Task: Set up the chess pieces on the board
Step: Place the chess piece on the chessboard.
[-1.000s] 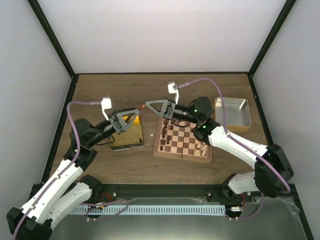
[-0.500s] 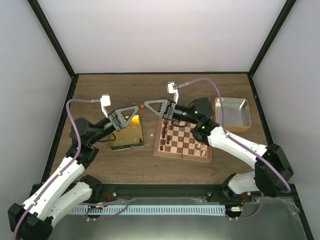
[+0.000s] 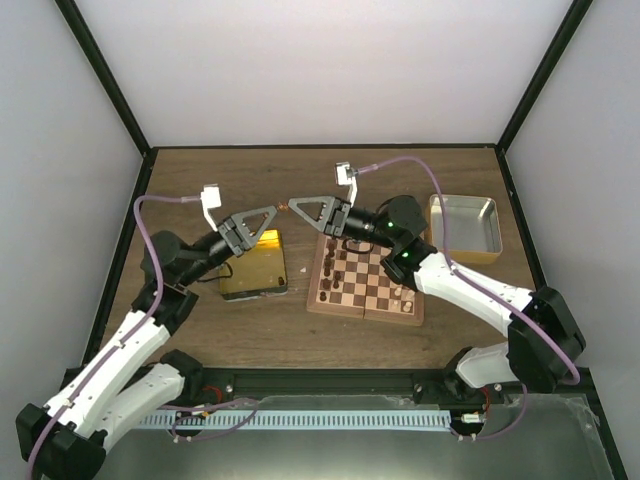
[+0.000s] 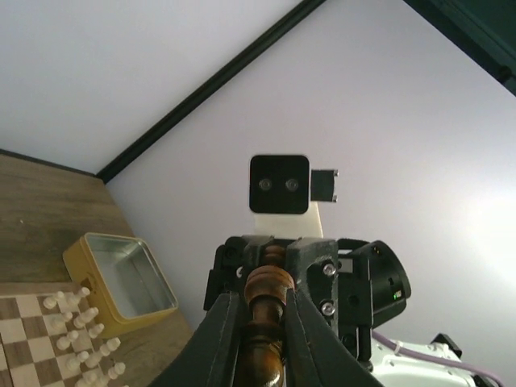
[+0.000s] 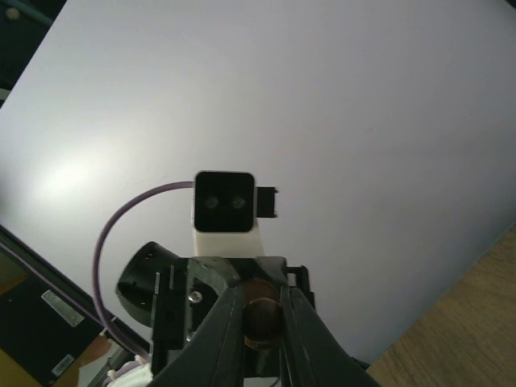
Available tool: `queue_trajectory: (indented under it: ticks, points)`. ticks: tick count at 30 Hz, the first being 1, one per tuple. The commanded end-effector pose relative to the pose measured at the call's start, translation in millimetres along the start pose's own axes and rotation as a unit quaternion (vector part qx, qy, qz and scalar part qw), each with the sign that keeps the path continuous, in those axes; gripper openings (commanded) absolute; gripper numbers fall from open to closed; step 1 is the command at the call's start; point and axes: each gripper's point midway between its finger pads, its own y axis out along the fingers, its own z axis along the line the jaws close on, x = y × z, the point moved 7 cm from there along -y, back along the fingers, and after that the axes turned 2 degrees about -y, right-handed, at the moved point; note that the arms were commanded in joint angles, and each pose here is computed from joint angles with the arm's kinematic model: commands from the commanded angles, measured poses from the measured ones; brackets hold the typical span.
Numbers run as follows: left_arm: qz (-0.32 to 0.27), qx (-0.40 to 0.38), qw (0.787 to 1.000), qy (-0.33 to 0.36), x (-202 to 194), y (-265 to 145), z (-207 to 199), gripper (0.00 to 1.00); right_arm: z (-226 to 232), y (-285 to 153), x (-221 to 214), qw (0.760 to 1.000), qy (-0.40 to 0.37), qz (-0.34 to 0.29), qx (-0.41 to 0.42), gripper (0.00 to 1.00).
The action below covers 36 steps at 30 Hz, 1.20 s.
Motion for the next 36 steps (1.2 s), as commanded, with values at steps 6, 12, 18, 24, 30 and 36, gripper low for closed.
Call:
queue_trajectory:
  ticks: [6,12,18,24,30,36]
  points:
    - [0.002,0.134,0.99,0.048,8.7,2.3,20.0,0.04,-9.6,-12.3,28.7,0.973,-0.102,-0.08,-0.191,0.04]
    - [0.05,0.323,0.937,0.125,13.6,-2.9,57.9,0.04,-55.7,-54.4,10.5,0.894,-0.177,-0.028,-0.41,0.03]
    - [0.125,0.401,0.897,0.139,3.4,5.6,98.4,0.05,-94.7,-111.2,-46.8,0.832,-0.166,0.06,-0.526,0.03]
    - [0.189,0.404,0.889,0.102,-17.1,17.2,129.0,0.06,-124.5,-122.9,-81.5,0.828,-0.137,0.111,-0.532,0.03]
    - [0.216,0.401,0.886,0.08,-27.7,20.5,141.4,0.06,-156.7,-110.0,-93.2,0.819,-0.116,0.141,-0.544,0.03]
    - [0.221,0.402,0.885,0.076,-31.6,19.0,145.3,0.06,-176.9,-101.3,-101.1,0.812,-0.101,0.165,-0.55,0.03]
